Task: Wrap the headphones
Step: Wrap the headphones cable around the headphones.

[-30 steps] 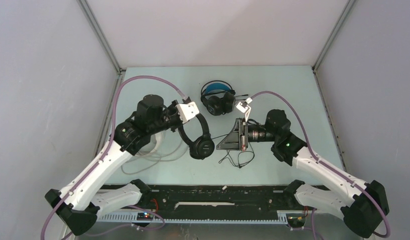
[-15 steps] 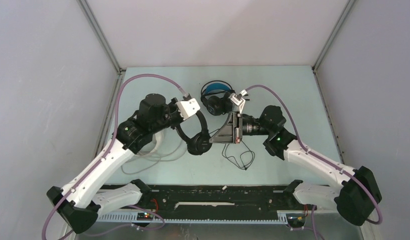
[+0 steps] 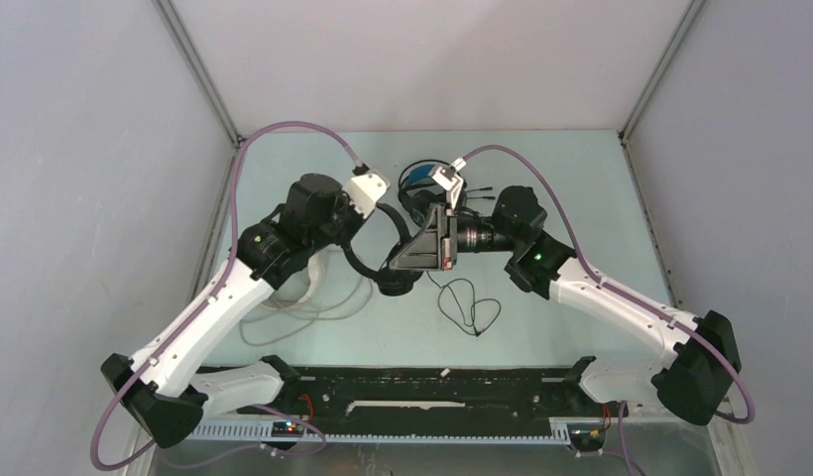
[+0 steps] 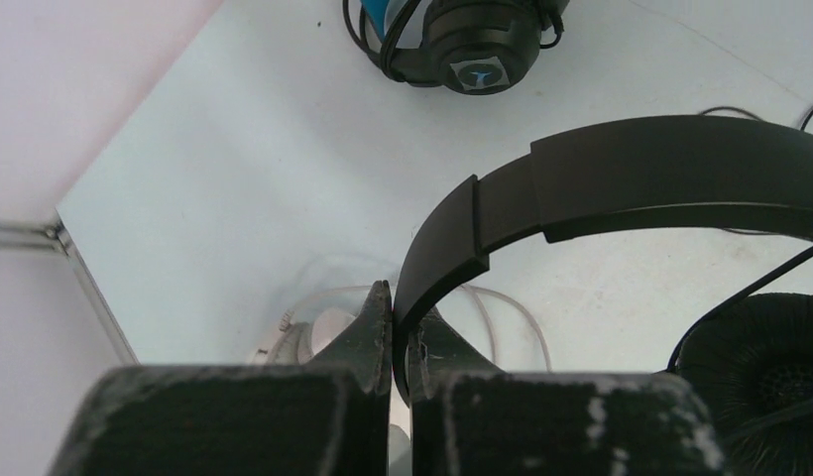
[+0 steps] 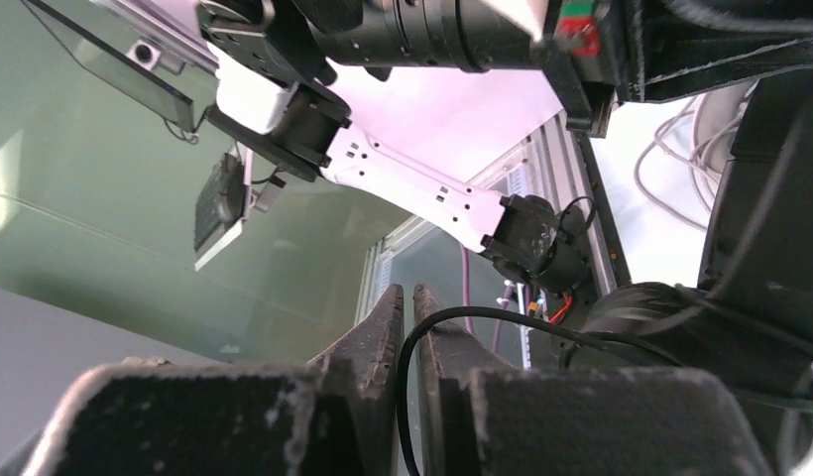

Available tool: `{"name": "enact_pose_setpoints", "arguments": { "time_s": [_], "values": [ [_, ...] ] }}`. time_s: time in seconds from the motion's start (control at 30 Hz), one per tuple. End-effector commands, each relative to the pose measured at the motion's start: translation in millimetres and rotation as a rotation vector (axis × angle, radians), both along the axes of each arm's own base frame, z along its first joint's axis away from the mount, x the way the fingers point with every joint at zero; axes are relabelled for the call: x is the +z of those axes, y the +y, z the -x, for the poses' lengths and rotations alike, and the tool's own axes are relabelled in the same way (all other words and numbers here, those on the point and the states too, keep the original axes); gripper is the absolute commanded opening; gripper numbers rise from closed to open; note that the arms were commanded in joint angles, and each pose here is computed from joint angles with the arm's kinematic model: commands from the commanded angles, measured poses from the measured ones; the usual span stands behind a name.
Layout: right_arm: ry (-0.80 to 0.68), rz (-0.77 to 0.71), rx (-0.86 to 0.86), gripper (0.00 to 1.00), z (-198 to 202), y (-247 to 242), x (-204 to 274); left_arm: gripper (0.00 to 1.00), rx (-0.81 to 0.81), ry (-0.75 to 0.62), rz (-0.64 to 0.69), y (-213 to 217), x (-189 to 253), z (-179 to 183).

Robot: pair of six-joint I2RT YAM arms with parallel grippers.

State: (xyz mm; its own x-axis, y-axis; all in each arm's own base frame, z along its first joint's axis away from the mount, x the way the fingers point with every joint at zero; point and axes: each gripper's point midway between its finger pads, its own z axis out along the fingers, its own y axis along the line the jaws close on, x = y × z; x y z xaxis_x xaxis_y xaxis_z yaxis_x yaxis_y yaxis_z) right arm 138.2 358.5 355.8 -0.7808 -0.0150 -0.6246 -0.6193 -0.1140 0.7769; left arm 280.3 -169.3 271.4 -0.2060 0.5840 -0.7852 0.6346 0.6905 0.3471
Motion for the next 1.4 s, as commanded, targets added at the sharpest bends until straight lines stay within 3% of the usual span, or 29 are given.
{"name": "enact_pose_setpoints", "arguments": {
  "time_s": [0.0,0.17,0.33,0.67,1.03,1.37],
  "values": [
    [-0.082,0.022,-0.044,0.1,-4,15,9,0.0,0.157,0.042,0.133,-1,24,-8],
    [-0.114,0.042,-0.068,0.06,-15,28,12,0.0,0.205,0.094,0.153,-5,11,-12],
    [-0.145,0.047,-0.111,0.04,-30,33,19,0.0,0.192,0.034,0.205,-4,20,-10],
    [-0.164,0.097,-0.102,0.11,-23,42,6,0.0,0.255,0.074,0.253,-2,27,-8],
    [-0.215,0.184,-0.105,0.12,-29,66,-5,0.0,0.318,0.103,0.332,-1,31,-5],
    [-0.428,0.324,-0.278,0.13,-38,59,-23,0.0,0.478,0.124,0.517,11,53,-9]
  ]
}}
